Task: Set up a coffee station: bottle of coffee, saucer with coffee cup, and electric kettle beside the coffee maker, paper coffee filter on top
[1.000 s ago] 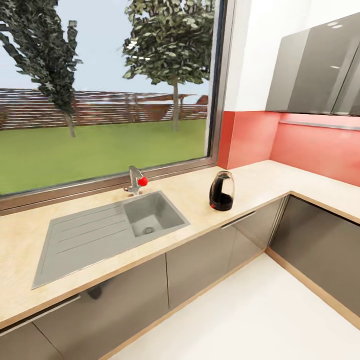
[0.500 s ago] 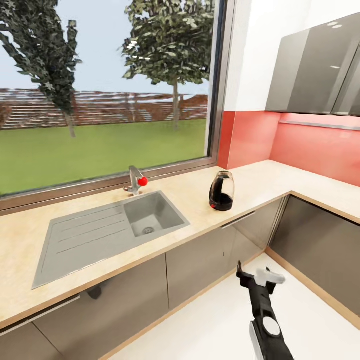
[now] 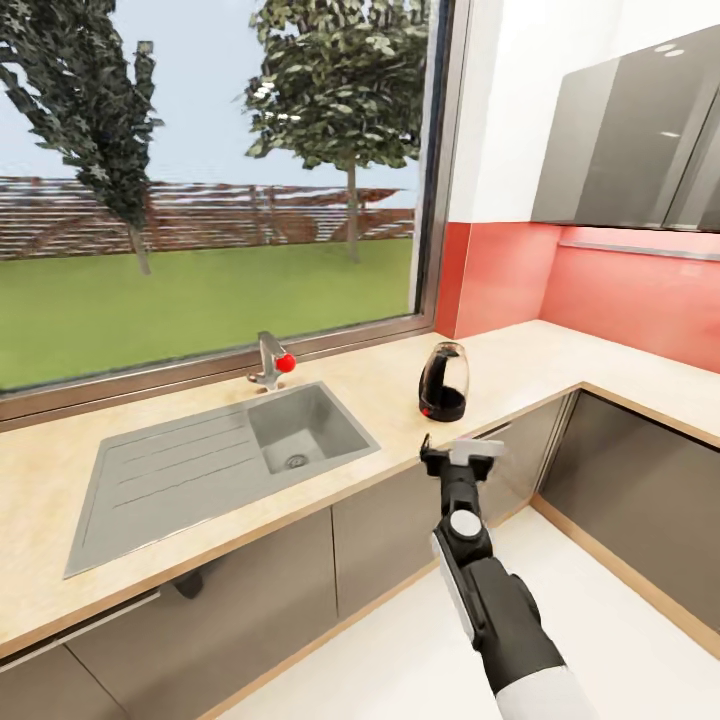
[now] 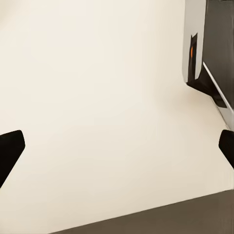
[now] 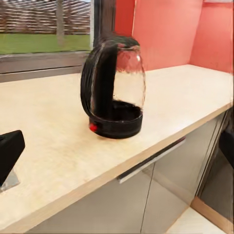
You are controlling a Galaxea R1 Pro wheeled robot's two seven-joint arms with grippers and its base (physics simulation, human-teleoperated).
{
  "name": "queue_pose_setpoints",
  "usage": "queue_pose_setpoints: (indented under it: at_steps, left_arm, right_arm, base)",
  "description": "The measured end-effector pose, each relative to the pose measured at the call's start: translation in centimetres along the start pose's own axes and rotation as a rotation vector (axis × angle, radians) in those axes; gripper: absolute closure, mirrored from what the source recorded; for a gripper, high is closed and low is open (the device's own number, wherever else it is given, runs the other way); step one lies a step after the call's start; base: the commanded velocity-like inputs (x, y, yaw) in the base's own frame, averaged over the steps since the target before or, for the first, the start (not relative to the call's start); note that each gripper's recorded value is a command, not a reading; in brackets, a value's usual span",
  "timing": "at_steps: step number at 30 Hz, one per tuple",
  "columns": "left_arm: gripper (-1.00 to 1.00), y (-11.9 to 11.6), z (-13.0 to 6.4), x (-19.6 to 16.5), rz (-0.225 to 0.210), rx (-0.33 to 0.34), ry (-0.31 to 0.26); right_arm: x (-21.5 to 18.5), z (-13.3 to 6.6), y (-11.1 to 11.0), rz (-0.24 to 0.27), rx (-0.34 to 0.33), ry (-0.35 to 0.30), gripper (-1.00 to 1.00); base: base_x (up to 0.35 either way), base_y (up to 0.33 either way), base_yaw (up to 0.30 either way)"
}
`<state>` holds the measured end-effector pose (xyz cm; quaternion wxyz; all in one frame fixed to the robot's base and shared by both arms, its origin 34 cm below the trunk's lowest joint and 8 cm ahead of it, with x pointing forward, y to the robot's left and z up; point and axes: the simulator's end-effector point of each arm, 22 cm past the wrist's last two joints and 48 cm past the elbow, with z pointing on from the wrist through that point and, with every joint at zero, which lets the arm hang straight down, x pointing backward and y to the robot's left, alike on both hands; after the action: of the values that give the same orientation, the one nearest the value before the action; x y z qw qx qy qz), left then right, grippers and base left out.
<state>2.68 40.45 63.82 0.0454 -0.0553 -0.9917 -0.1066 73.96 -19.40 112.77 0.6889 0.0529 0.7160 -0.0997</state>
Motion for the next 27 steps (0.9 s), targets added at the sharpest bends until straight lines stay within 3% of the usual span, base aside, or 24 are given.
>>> queue_pose_setpoints:
  at_steps: [2,5,10,20,27]
  left_arm:
    - [-1.0,-0.1,0.0,-0.1,-0.001,0.001,-0.003]
    - [-1.0,-0.1,0.0,-0.1,-0.002,0.001,-0.004]
    - [-1.0,0.2,-0.1,0.9,-0.001,-0.002,0.007]
    - [-1.0,-0.6,-0.3,2.8,-0.006,0.007,0.045]
    - [-1.0,-1.5,-0.6,4.1,-0.006,0.02,0.041]
  right_arm:
    - [-2.0,-0.9,1.5,-0.032,0.037,-0.05,-1.0]
    - [-2.4,-1.5,2.5,-0.052,0.045,-0.067,-1.0]
    - [2.6,-1.6,3.4,-0.13,0.038,0.022,-1.0]
    - [3.3,-1.6,3.4,-0.13,0.041,0.036,-1.0]
    - [3.4,-1.6,3.6,-0.14,0.028,0.036,-1.0]
  base:
    - [0.0,0.0,0.0]
    - [0.0,0.0,0.0]
    - [0.0,0.0,0.0]
    - [0.044,0.0,0.0]
    - [0.0,0.0,0.0]
